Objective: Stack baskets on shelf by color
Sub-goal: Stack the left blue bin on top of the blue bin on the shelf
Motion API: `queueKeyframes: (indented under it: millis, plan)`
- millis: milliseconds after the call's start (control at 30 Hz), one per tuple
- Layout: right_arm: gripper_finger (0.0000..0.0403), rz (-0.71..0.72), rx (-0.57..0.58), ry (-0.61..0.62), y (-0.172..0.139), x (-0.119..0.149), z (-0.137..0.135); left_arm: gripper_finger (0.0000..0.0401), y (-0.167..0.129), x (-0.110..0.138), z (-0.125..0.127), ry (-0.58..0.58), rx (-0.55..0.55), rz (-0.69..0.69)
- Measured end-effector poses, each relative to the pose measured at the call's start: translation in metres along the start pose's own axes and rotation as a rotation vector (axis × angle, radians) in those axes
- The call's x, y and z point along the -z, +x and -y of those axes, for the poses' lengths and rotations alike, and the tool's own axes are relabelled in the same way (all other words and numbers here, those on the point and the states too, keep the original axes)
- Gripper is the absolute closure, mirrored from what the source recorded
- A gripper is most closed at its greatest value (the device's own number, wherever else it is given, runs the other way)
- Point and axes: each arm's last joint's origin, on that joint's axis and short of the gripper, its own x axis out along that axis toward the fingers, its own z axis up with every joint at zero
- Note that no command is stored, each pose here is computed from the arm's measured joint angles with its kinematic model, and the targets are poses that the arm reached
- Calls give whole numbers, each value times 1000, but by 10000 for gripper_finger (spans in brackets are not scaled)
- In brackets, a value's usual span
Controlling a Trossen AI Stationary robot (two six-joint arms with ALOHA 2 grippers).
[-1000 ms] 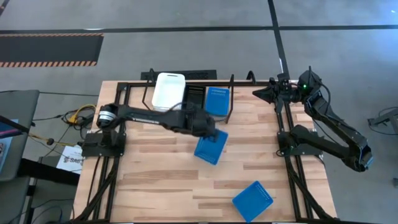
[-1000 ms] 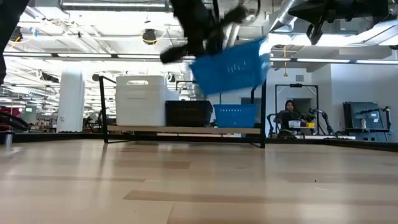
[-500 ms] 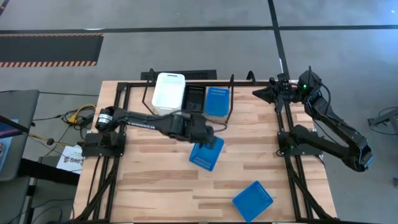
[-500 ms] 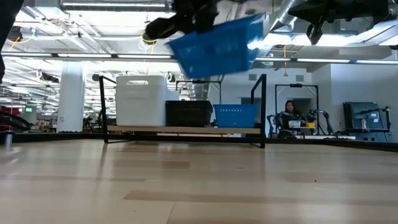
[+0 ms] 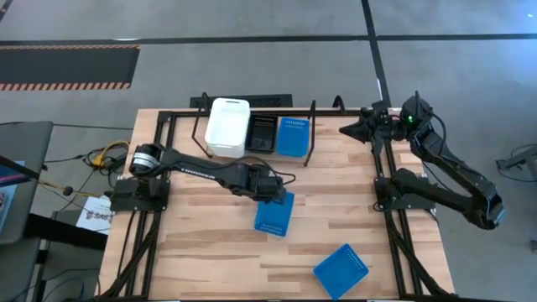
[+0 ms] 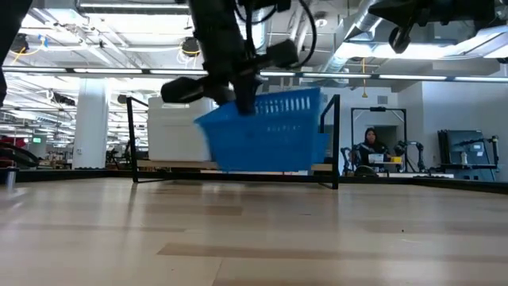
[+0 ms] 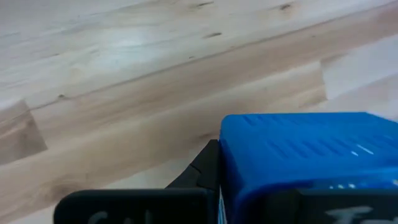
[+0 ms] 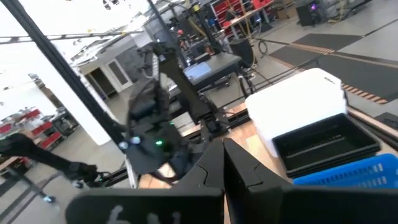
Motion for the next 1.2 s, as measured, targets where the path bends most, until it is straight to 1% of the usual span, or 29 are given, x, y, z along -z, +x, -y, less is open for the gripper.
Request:
queueKeyframes:
  millis: [133,400,533,600,667,733,800,833,867,900,967,1067,1133,1200]
  plan:
    - [384,-9,-18,0,2,1,-2,401,3,-5,-3,-3,-4,-20]
    - [386,-8,-16,0,2,1,-2,401,4,-14,-5,9,-13,-7]
    - [386,-8,-16,0,2,1,-2,401,13,-15,-6,9,-33,-37]
    - [384,-8,-16,-1,2,1,-2,401,21,-15,-3,4,-17,-43]
    - [382,-8,-17,-5,2,1,-2,401,29,-14,-5,5,-43,-69]
    - [381,-7,-15,-6,2,1,-2,401,38,-13,0,1,4,-83]
    - [381,-7,-16,-9,2,1,-2,401,45,-12,0,0,-4,-95]
    - [381,-7,-15,-8,2,1,-2,401,49,-12,2,-3,16,-103]
    - [382,-8,-16,-8,2,1,-2,401,50,-11,2,-4,14,-105]
    - [382,-8,-17,-9,2,1,-2,401,50,-11,1,-5,2,-105]
    - [383,-8,-16,-9,2,1,-2,401,48,-12,3,0,28,-94]
    - [382,-9,-18,-9,2,1,-2,401,44,-15,2,38,23,-86]
    - [380,-11,-22,-9,2,1,-2,401,40,-19,5,50,64,-71]
    - [376,-11,-24,-9,2,1,-2,401,37,-22,4,63,63,-66]
